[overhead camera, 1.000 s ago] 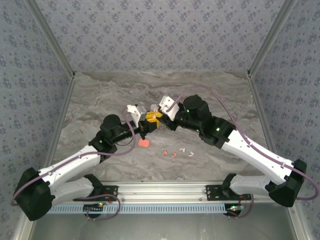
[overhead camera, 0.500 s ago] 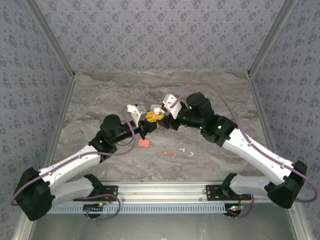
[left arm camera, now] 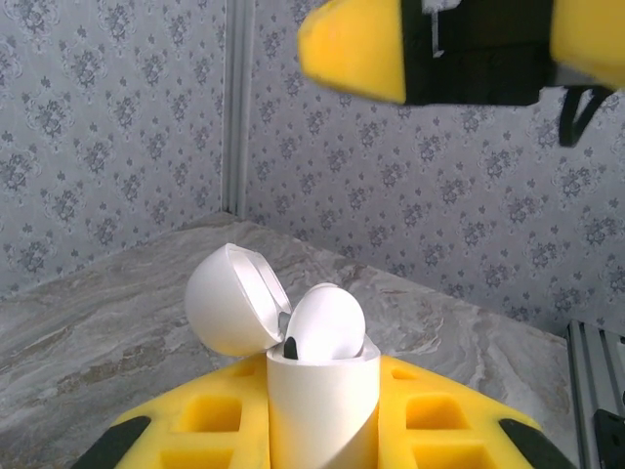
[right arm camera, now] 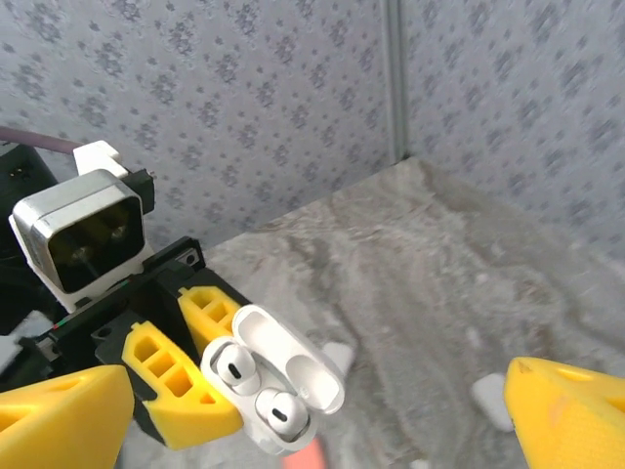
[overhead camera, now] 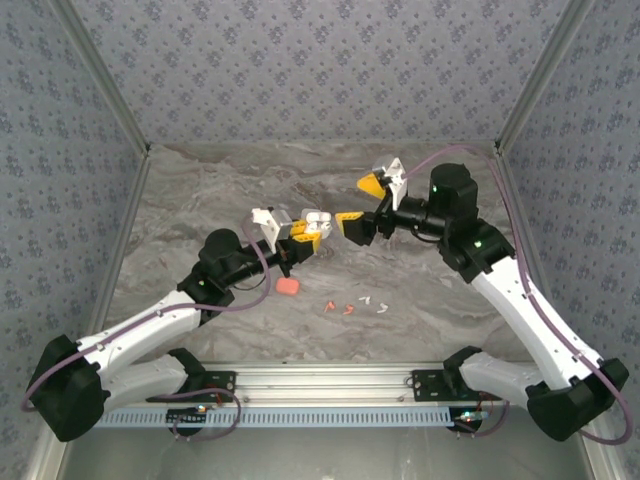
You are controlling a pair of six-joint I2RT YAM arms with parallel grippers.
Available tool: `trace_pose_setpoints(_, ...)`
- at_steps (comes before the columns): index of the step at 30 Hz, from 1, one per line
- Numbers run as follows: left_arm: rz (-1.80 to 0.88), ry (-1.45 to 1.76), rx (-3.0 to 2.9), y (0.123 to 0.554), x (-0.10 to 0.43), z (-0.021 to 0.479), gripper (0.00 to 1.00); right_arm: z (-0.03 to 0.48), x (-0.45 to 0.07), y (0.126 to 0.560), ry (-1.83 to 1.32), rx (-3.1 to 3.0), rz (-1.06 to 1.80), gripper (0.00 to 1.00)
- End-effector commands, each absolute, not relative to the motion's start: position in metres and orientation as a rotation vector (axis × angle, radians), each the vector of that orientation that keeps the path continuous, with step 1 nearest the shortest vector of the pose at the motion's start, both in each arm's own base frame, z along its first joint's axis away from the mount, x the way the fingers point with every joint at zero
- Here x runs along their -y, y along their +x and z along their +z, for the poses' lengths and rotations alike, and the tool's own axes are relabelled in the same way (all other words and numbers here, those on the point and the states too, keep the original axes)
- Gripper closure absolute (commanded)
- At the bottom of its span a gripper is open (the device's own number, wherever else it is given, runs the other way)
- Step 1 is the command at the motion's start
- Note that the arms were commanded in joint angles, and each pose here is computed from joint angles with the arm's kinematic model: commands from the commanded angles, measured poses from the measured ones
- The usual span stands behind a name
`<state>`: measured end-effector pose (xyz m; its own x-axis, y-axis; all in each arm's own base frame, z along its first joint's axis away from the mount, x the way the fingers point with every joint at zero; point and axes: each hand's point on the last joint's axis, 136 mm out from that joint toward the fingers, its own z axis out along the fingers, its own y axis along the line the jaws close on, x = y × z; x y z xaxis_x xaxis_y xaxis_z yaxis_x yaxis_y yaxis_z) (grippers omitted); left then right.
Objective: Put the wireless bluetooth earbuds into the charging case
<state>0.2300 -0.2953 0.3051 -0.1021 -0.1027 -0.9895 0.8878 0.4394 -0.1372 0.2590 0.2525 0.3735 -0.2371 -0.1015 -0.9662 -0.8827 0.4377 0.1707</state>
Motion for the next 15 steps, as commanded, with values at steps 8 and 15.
trace_pose_setpoints(8, -1.030, 0.768, -1.322, 0.223, 0.302, 0.335, 1.00, 0.336, -0.292, 0.244, -0.973, -1.777, 1.329, 0.00)
trace_pose_setpoints(15, -1.019, 0.765, -1.340, 0.225, 0.302, 0.331, 1.00, 0.348, -0.305, 0.224, -1.093, -1.706, 1.387, 0.00)
